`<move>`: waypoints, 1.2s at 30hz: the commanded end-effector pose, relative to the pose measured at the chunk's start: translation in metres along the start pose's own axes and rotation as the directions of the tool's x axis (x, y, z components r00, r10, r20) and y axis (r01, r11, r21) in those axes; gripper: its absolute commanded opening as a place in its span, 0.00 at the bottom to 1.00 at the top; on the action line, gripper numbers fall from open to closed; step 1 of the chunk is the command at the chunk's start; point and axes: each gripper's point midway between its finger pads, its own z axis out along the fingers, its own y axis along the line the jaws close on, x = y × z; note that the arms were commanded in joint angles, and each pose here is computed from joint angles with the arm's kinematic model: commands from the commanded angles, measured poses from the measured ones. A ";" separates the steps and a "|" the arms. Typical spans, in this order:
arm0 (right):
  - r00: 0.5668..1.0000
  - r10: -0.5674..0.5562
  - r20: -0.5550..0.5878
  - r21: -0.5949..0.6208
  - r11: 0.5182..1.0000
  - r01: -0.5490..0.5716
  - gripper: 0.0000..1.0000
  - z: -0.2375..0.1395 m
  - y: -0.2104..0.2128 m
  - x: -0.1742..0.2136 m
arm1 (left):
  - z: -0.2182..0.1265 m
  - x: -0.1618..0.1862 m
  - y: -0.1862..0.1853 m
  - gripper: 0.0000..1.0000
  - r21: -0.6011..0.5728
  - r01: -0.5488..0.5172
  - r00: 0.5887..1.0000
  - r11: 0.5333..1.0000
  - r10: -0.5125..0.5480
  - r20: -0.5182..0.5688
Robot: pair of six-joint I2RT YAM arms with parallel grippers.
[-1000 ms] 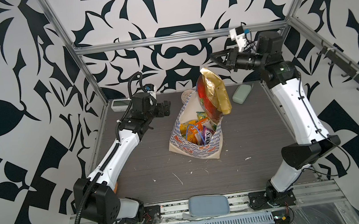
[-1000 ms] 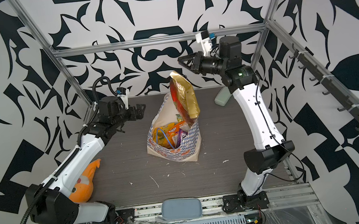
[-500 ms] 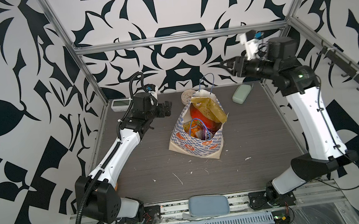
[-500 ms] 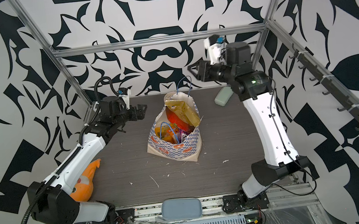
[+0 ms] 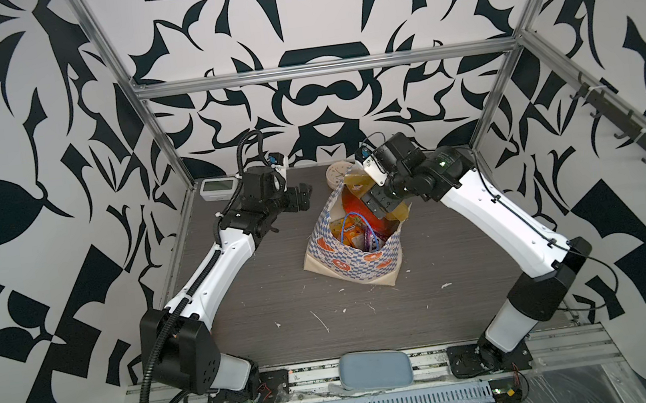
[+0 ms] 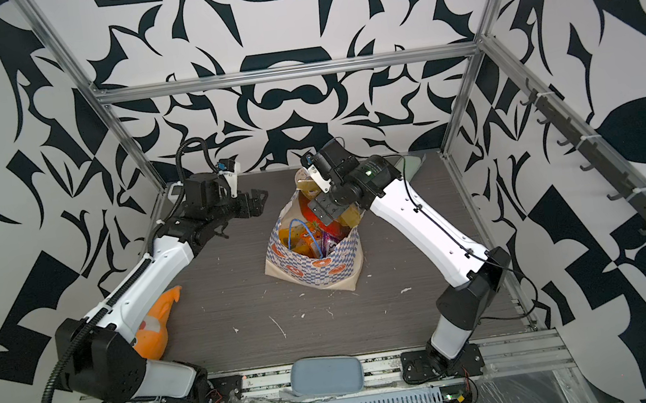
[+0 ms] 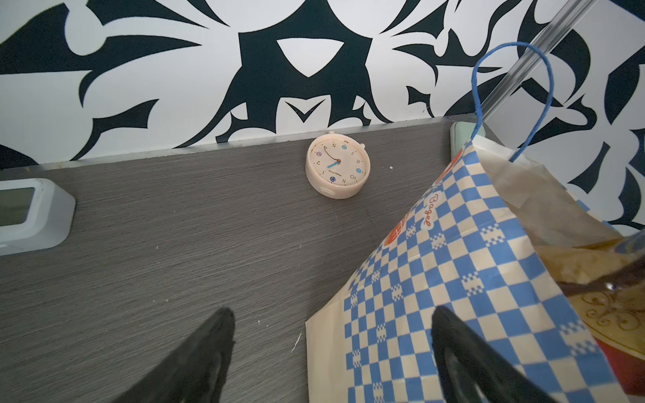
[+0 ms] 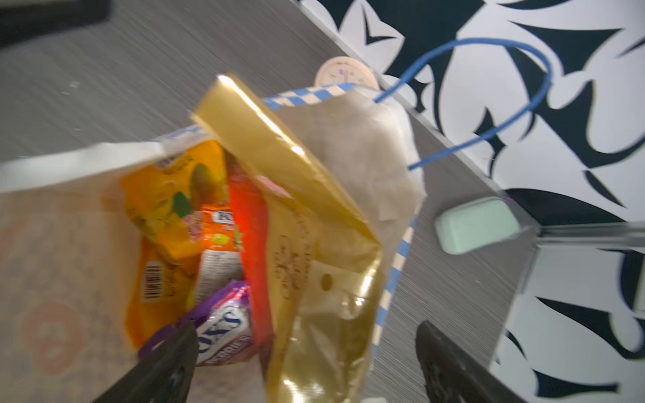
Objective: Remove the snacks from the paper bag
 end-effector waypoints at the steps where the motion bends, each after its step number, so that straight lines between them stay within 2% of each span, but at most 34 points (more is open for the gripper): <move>1: 0.998 0.012 0.064 0.112 0.994 -0.019 1.00 -0.015 -0.025 -0.006 | -0.004 -0.007 -0.004 0.91 0.018 -0.007 1.000 1.000 0.007 0.009; 4: 0.994 0.069 0.090 -0.001 0.998 -0.069 1.00 -0.014 -0.020 -0.007 | -0.006 -0.006 -0.002 0.91 0.011 -0.012 1.000 1.000 0.012 0.010; 7: 0.996 0.076 0.049 -0.125 0.990 -0.070 0.99 0.003 -0.002 -0.003 | -0.006 -0.005 -0.001 0.91 0.000 -0.014 1.000 1.000 0.014 0.007; 12: 0.997 0.079 0.022 -0.206 0.976 -0.073 0.92 0.021 0.014 -0.004 | -0.006 -0.003 -0.002 0.91 0.005 -0.005 1.000 1.000 0.005 0.003; 17: 0.996 0.085 0.011 -0.255 0.964 -0.079 0.70 0.033 0.024 -0.011 | -0.008 -0.005 -0.002 0.91 0.008 0.000 1.000 1.000 0.000 0.006; 19: 0.996 0.093 0.008 -0.259 0.962 -0.088 0.65 0.038 0.026 -0.014 | -0.010 -0.006 -0.003 0.91 0.009 0.000 1.000 1.000 0.000 0.009; 24: 0.994 0.106 -0.028 -0.202 0.973 -0.110 0.68 0.065 0.018 -0.009 | -0.011 -0.005 -0.002 0.91 0.005 -0.001 1.000 1.000 0.001 0.011; 30: 0.993 0.102 -0.063 -0.220 0.969 -0.114 0.70 0.097 0.025 -0.008 | -0.008 0.002 0.001 0.91 -0.007 -0.001 1.000 1.000 0.001 -0.006; 32: 0.991 0.107 -0.075 -0.230 0.966 -0.121 0.61 0.104 0.028 -0.009 | -0.008 0.003 0.002 0.91 -0.014 0.000 1.000 1.000 0.000 -0.010; 35: 0.990 0.116 -0.077 -0.249 0.959 -0.131 0.39 0.110 0.033 -0.013 | -0.010 0.004 0.003 0.92 -0.022 -0.004 1.000 1.000 0.004 -0.011; 36: 0.990 0.120 -0.080 -0.251 0.958 -0.137 0.28 0.110 0.033 -0.014 | -0.011 0.004 0.004 0.91 -0.028 -0.007 1.000 1.000 0.006 -0.011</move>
